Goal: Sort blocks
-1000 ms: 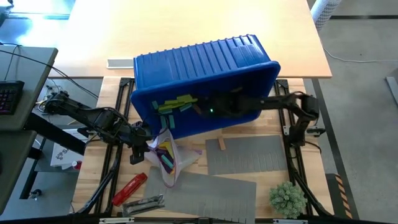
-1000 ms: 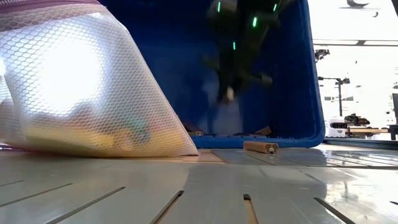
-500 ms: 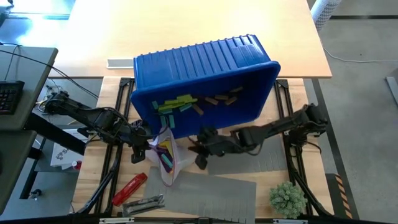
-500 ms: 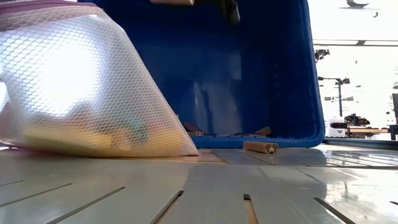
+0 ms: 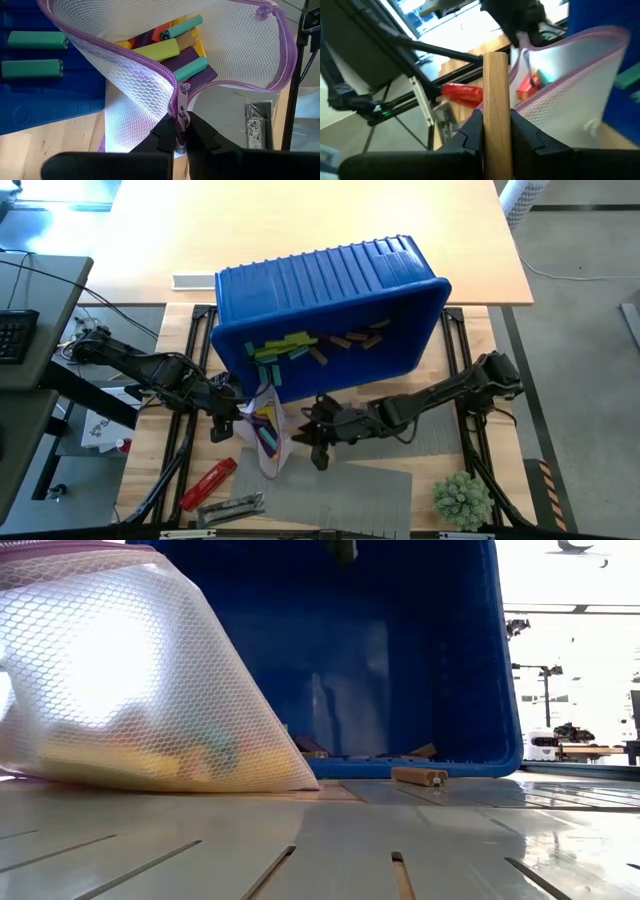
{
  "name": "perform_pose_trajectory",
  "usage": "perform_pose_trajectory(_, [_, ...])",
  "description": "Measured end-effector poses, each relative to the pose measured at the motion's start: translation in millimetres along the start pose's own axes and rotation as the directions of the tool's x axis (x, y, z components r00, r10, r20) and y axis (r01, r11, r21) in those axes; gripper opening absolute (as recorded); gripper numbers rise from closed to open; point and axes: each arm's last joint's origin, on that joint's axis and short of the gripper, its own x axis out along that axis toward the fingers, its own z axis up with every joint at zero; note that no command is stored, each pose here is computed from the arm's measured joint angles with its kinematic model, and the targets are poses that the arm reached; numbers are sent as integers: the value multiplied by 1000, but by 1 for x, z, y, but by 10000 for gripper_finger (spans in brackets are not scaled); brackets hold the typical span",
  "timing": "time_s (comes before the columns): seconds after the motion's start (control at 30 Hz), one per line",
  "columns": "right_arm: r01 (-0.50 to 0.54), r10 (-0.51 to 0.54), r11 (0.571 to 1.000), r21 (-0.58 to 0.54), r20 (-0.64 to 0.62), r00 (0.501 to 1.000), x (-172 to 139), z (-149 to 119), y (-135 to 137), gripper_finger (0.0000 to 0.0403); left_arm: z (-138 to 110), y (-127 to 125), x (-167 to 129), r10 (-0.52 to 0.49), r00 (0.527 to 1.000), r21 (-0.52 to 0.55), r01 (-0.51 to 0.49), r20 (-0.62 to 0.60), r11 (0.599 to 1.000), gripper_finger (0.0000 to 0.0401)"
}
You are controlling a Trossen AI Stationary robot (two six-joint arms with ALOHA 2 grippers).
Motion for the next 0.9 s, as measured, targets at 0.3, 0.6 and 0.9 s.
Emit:
perform_pose_trajectory(0.3, [-117,115,993,-32,-57,992,34,2,38,39,0,0,0,-1,1000,-23,1,-2,1000,0])
perform_pose_trajectory(0.6, [70,-72,997,-34,-73,995,48,26,64,39,-1,0,0,-17,1000,33,18,-18,999,0])
perform_pose_trajectory(0.9, [165,-161,985,49,-80,984,72,0,88,39,-1,-1,0,-35,999,46,37,-29,998,0])
